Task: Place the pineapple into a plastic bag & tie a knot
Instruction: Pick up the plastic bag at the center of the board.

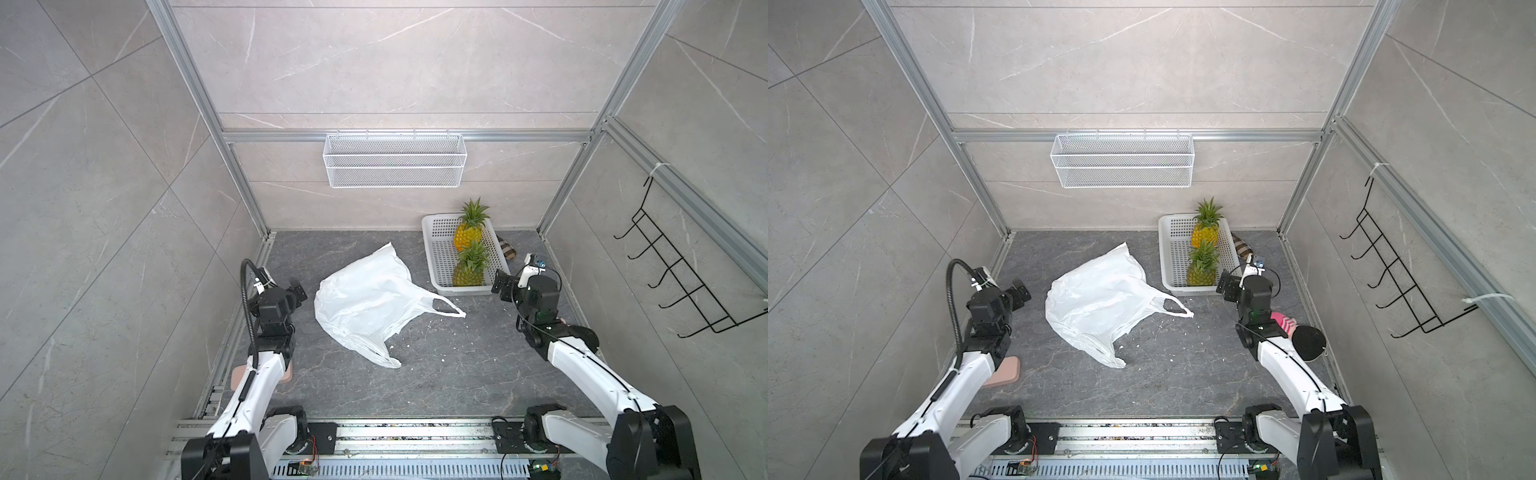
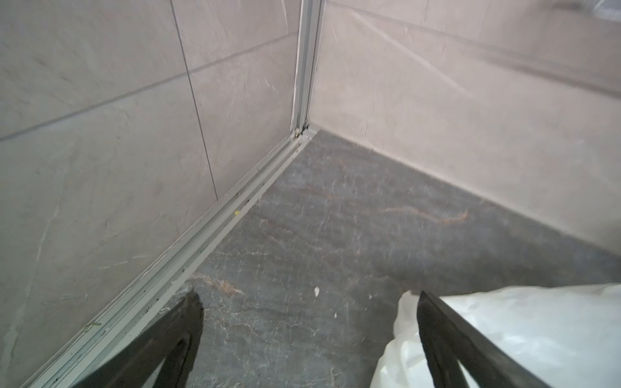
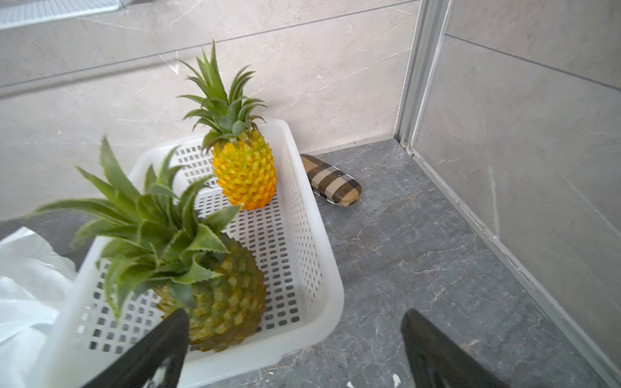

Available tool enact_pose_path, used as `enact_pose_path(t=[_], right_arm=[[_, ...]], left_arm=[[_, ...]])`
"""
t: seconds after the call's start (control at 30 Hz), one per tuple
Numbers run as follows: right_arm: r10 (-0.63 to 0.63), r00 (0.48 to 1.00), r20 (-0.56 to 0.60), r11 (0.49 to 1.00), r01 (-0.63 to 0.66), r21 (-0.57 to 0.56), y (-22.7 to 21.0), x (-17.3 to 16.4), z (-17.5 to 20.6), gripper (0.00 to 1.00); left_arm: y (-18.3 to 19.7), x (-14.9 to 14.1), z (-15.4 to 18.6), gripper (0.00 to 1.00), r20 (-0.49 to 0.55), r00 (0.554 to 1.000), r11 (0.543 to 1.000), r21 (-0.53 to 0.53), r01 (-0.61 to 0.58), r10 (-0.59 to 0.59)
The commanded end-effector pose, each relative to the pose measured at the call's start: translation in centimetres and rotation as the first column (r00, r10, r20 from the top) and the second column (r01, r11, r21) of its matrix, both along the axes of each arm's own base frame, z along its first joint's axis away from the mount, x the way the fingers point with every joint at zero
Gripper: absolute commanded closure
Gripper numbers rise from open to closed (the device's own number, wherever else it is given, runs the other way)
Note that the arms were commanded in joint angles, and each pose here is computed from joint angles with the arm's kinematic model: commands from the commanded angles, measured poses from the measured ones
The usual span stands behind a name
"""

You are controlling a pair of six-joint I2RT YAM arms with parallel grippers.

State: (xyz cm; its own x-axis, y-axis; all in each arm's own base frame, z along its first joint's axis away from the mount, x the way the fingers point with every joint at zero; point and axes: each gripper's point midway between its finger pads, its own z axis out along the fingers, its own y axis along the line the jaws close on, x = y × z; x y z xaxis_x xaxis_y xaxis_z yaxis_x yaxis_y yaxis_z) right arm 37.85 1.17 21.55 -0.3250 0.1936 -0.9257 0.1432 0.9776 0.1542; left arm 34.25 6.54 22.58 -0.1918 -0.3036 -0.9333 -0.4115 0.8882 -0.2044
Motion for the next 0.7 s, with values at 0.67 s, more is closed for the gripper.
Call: enact_pose_path(t=[0.67], right_arm=[[0.493,0.732,-0.471,0.859,-0.321,0.399,15.4,-9.3,-6.5,0.08]], left_arm=[[-26.3,-8.3,-1.0,0.00,-0.537,0.501,0.658,-0.143,0.739,-0.679]])
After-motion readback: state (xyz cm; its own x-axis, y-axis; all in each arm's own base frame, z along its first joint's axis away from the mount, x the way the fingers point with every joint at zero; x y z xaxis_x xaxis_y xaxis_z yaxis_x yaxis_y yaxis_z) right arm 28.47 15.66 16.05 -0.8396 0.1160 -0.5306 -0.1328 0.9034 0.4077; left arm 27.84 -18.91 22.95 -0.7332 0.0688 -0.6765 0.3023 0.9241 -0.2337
